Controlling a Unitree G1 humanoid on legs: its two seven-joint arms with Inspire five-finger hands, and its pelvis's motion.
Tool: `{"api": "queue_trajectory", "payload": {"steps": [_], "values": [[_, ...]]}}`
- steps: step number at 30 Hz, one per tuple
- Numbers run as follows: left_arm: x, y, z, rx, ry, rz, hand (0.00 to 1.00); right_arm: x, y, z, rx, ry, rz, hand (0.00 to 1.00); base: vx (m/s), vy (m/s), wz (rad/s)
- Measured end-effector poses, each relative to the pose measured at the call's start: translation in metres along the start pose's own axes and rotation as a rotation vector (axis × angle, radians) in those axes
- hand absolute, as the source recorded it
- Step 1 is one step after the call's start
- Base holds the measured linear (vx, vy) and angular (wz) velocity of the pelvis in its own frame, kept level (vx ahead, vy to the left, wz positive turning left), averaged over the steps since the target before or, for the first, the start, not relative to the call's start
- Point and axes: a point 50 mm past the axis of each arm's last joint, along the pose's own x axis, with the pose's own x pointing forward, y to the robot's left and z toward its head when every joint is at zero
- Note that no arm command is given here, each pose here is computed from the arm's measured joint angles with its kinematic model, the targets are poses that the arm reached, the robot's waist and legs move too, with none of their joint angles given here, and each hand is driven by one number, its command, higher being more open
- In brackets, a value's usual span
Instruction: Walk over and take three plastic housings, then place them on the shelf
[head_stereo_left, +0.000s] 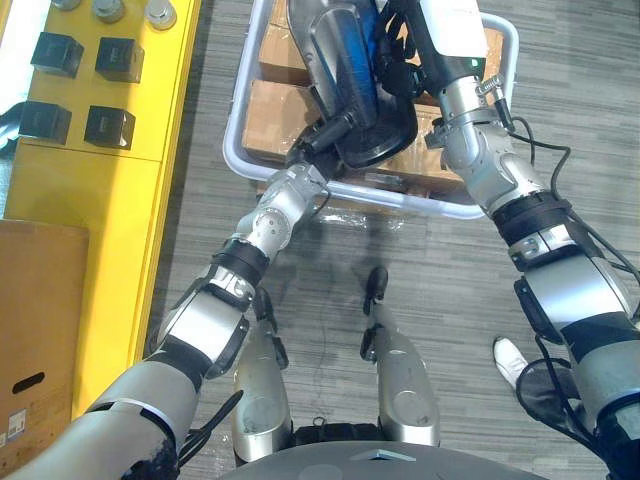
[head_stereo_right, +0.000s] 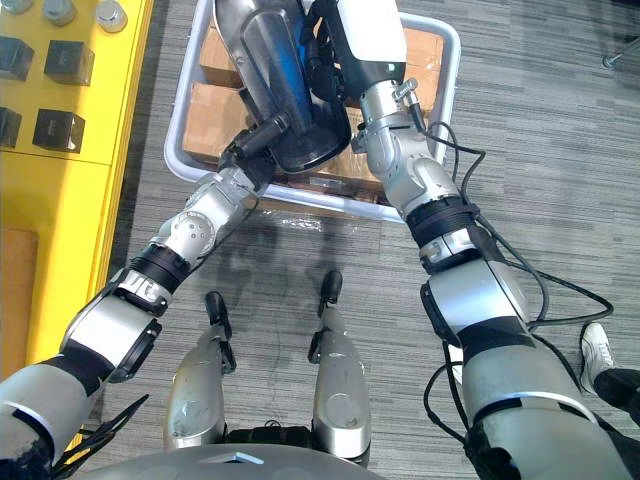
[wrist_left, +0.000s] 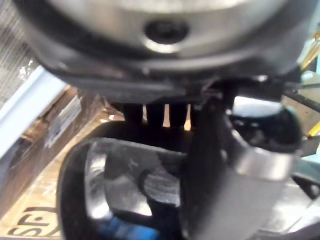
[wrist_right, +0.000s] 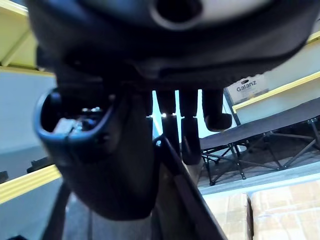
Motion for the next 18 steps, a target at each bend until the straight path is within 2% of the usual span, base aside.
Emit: {"api": "queue_trajectory", "payload": {"steps": [4,5,10,14,18], "values": [[-0.001,0.002,0.0,0.034,-0.014,-0.008,0.0,-0.011,0.006,-0.01,0.024,0.056,0.005,0.0,0.01,0.019,-0.01],[-0.001,0.006,0.0,0.05,-0.017,0.003,0.0,-0.015,0.012,-0.008,0.065,0.071,-0.001,1.0,0.02,0.032,-0.07],[-0.006,0.015,-0.004,0.093,-0.049,-0.011,0.0,-0.038,0.017,-0.009,0.176,0.102,-0.045,1.0,0.02,0.028,-0.04],[-0.021,0.034,-0.003,0.011,-0.156,0.014,0.0,-0.076,0.031,0.02,0.378,0.03,-0.094,1.0,0.03,0.019,-0.1],[-0.043,0.044,0.0,-0.038,-0.293,0.02,0.0,-0.115,0.044,0.04,0.567,0.101,-0.146,1.0,0.04,0.018,-0.02]]}}
